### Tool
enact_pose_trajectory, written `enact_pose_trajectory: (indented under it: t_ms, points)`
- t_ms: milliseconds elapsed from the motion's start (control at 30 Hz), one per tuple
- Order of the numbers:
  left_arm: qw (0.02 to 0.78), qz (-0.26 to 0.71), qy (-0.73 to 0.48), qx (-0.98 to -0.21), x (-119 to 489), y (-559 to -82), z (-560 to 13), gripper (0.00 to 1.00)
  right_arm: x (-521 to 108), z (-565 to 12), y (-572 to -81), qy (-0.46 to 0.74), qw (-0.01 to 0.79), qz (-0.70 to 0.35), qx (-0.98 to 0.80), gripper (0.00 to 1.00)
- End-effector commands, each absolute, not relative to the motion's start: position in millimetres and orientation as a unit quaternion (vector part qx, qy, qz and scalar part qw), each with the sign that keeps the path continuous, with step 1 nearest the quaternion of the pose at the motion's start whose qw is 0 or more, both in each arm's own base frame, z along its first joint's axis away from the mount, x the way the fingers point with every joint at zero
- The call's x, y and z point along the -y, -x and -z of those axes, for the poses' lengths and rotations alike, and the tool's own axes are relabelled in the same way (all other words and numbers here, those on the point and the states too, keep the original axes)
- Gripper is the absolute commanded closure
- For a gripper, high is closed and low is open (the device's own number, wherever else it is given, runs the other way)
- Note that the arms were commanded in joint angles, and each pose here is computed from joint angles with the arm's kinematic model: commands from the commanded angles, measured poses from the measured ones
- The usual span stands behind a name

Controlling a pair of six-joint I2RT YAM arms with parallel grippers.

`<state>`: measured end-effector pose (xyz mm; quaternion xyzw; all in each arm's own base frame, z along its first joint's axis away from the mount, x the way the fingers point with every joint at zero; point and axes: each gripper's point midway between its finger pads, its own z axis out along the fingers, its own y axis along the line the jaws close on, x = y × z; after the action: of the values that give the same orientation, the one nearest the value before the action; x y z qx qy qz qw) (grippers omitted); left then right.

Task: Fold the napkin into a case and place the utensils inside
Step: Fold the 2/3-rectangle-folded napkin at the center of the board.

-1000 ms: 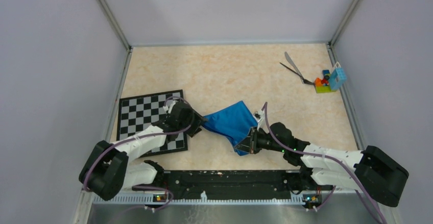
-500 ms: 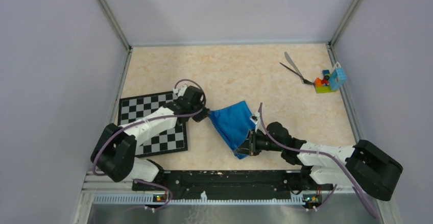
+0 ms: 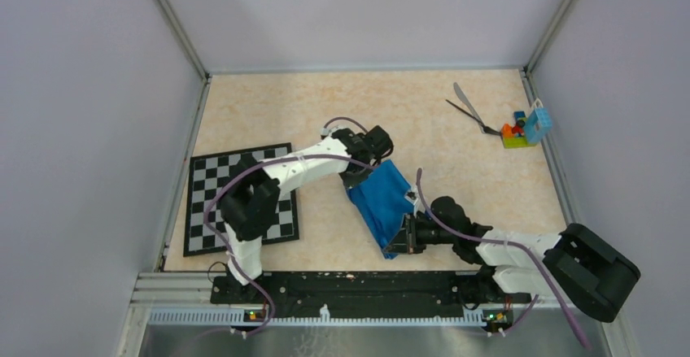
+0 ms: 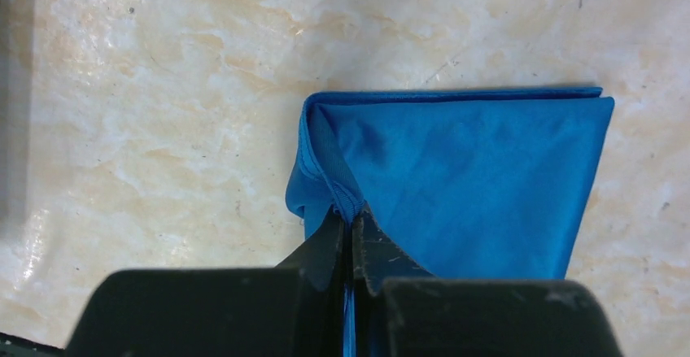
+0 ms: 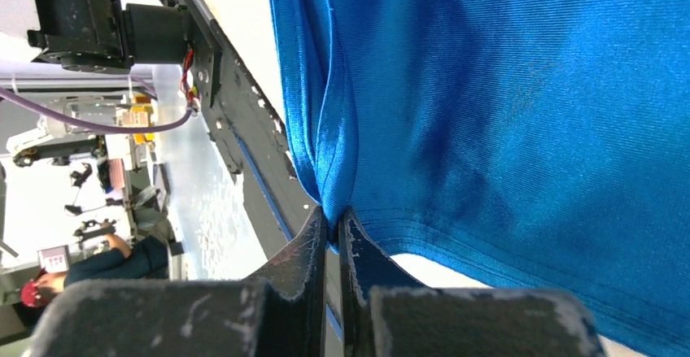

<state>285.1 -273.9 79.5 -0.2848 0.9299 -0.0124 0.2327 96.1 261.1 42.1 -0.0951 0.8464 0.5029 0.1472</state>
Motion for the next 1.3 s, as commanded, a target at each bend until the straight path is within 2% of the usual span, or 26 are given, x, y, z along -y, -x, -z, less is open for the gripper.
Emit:
enact_pose_trajectory:
  t_ms: [0, 267, 433, 533, 600, 667, 800, 1000, 1267]
  points:
    - [0.256, -0.056, 0.312, -0.913, 264.8, -293.1, -83.6, 1.00, -247.8, -38.3, -89.9, 0.118, 0.150, -0.486, -0.853, 1.00]
    - [0.246, -0.069, 0.295, -0.921, 290.1, -304.5, -64.2, 1.00, -227.2, -36.0, -110.8, 0.102, 0.207, -0.413, -0.881, 1.00]
    - [0.241, -0.071, 0.269, -0.930, 300.5, -310.3, -48.8, 1.00, -221.3, -41.7, -127.7, 0.082, 0.241, -0.385, -0.887, 0.91]
    - [0.239, -0.080, 0.262, -0.931, 299.6, -310.4, -40.8, 1.00, -221.8, -56.1, -140.3, 0.089, 0.274, -0.376, -0.881, 0.75]
    - [0.239, -0.085, 0.259, -0.932, 298.5, -310.4, -38.1, 1.00, -221.8, -70.4, -152.6, 0.100, 0.309, -0.367, -0.872, 0.56]
    - [0.238, -0.087, 0.256, -0.933, 298.3, -310.3, -36.4, 1.00, -223.1, -87.8, -165.6, 0.116, 0.352, -0.363, -0.855, 0.41]
    - [0.239, -0.085, 0.252, -0.934, 298.7, -311.3, -37.1, 1.00, -228.0, -107.4, -187.6, 0.131, 0.422, -0.363, -0.820, 0.22]
    - [0.241, -0.081, 0.250, -0.934, 296.8, -312.0, -40.5, 1.00, -230.4, -93.7, -208.4, 0.124, 0.427, -0.329, -0.833, 0.19]
    - [0.226, -0.067, 0.268, -0.934, 290.7, -312.9, -35.1, 1.00, -234.5, -74.4, -185.2, 0.179, 0.412, -0.339, -0.827, 0.18]
